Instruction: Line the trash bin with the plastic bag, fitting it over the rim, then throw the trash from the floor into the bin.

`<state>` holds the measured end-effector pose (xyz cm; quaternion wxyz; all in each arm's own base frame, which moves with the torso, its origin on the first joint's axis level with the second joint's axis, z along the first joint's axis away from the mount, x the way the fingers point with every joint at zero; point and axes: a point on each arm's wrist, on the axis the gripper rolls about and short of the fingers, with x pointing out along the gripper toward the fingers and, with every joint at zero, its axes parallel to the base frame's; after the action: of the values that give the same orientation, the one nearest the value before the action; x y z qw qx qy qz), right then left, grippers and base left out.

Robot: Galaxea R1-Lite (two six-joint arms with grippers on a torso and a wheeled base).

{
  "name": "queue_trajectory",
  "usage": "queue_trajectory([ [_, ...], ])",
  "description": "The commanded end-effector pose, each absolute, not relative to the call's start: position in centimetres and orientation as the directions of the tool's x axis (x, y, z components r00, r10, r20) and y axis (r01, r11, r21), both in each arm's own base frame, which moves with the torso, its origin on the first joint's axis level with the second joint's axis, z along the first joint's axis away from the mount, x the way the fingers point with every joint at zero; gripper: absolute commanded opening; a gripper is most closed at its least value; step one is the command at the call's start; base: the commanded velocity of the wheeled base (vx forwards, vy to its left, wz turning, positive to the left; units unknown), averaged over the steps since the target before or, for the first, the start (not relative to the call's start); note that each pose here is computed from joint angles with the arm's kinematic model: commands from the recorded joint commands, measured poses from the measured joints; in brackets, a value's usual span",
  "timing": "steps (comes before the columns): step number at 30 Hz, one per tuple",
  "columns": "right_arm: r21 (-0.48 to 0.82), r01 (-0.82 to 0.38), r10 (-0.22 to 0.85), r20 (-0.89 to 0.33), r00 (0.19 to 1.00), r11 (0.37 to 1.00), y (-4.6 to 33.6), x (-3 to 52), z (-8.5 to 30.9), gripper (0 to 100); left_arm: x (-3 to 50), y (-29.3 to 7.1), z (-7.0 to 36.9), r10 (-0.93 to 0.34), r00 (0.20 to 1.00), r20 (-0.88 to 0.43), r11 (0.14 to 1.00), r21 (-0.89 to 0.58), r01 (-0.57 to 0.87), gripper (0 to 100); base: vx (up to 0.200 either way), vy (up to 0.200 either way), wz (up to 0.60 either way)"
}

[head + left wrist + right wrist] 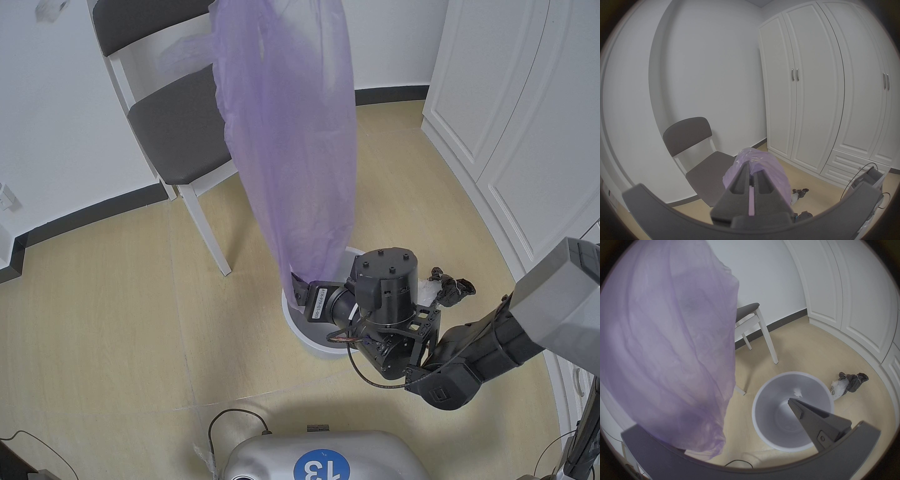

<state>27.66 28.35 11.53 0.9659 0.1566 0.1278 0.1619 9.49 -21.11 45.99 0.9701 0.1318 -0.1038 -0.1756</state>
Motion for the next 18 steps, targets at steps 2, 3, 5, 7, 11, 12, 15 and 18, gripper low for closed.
queue_trajectory([
  [2,0.350,-0.281,0.359,-0.183,0.915,0.894,28.1,27.2,12.3,0,9.5,-21.1,46.0,-0.367,0.917,0.155,0.904,0.293,0.313,0,0.000,0.000,0.00],
  [3,0.351,-0.281,0.359,-0.180,0.916,0.893,28.0,27.1,12.5,0,9.6,-21.2,45.9,-0.366,0.918,0.153,0.904,0.294,0.311,0,0.000,0.000,0.00],
  [5,0.356,-0.283,0.359,-0.171,0.917,0.891,27.8,27.0,13.0,0,9.6,-21.2,45.9,-0.366,0.918,0.152,0.903,0.295,0.312,0,0.000,0.000,0.00],
  [7,0.361,-0.287,0.362,-0.160,0.918,0.887,27.6,26.8,13.5,0,9.5,-21.0,46.0,-0.366,0.918,0.153,0.904,0.294,0.311,0,0.000,0.000,0.00],
  [11,0.371,-0.283,0.354,-0.138,0.925,0.885,26.4,26.5,14.9,0,9.7,-20.6,46.1,-0.350,0.924,0.155,0.909,0.293,0.296,0,0.000,0.000,0.00],
  [12,0.370,-0.276,0.347,-0.138,0.928,0.887,25.7,26.4,15.2,0,9.9,-20.3,46.1,-0.342,0.927,0.155,0.912,0.293,0.288,0,0.000,0.000,0.00],
  [15,0.364,-0.255,0.322,-0.138,0.937,0.896,23.4,25.7,16.1,0,9.9,-19.4,46.5,-0.325,0.931,0.165,0.921,0.280,0.272,0,0.000,0.000,0.00],
  [18,0.355,-0.232,0.297,-0.139,0.945,0.906,20.9,25.2,16.7,0,10.1,-18.8,46.3,-0.309,0.938,0.155,0.922,0.290,0.256,0,0.000,0.000,0.00],
])
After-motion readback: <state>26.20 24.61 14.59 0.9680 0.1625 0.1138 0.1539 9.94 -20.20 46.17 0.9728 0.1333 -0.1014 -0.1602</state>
